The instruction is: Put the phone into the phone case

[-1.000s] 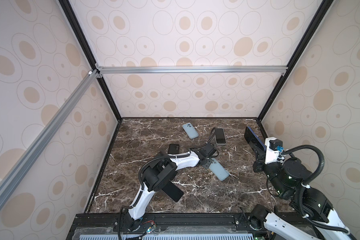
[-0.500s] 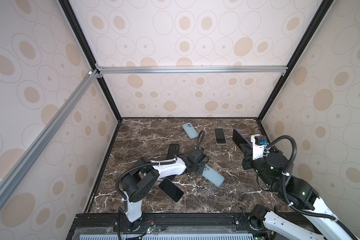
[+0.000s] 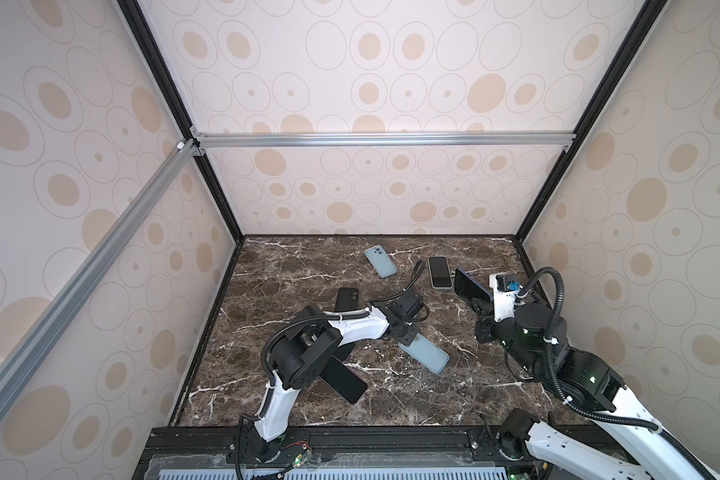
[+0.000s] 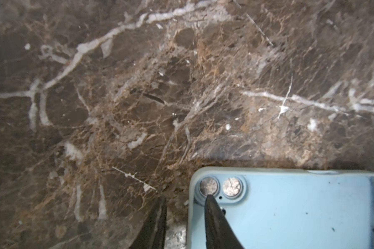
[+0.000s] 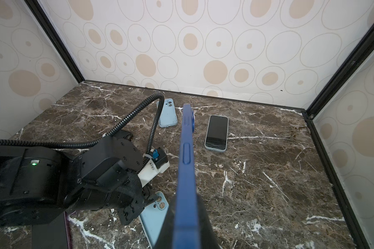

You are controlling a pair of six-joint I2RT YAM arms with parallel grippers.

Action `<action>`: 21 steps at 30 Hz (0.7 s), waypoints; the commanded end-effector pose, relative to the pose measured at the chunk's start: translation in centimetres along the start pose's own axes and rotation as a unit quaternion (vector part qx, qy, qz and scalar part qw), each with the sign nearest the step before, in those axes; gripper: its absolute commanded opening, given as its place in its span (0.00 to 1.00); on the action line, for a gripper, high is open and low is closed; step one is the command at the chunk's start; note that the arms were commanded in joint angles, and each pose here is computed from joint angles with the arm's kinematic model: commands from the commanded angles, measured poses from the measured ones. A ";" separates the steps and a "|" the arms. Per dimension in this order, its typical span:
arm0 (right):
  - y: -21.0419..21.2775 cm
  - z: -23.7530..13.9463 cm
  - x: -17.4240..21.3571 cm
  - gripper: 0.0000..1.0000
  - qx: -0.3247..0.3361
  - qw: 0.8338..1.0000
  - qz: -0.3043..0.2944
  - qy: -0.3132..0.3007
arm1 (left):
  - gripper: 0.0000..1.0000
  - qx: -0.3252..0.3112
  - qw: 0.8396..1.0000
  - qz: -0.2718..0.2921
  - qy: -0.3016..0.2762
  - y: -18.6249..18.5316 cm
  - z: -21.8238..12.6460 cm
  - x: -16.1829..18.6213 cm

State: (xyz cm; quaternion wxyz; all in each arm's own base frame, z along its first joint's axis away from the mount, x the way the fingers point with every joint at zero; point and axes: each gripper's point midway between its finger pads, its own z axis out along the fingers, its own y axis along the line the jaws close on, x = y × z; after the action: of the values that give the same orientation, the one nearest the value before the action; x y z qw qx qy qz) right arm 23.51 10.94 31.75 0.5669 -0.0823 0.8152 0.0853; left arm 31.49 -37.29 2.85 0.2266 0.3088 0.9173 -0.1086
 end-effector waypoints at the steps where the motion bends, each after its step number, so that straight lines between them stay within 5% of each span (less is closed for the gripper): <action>1: -0.4 -0.7 -1.9 0.00 0.008 0.999 0.014 -0.031 | 0.18 -0.016 1.000 0.009 0.021 0.9 0.5 0.5; 9: -0.3 -0.5 -1.8 0.00 0.008 1.000 0.007 -0.029 | 0.04 -0.039 0.998 -0.036 0.026 2.9 0.3 2.1; 21: 1.3 1.8 -1.2 0.00 -0.009 1.000 -0.004 -0.010 | 0.07 -0.018 0.978 -0.209 -0.014 5.5 -2.5 5.2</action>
State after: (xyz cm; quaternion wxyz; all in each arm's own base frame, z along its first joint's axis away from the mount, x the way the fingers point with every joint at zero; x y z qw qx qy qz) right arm 24.70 12.13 30.65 0.5520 -0.0953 0.8250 0.0745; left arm 31.00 -29.86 2.28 0.2264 0.1642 0.9534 -0.1134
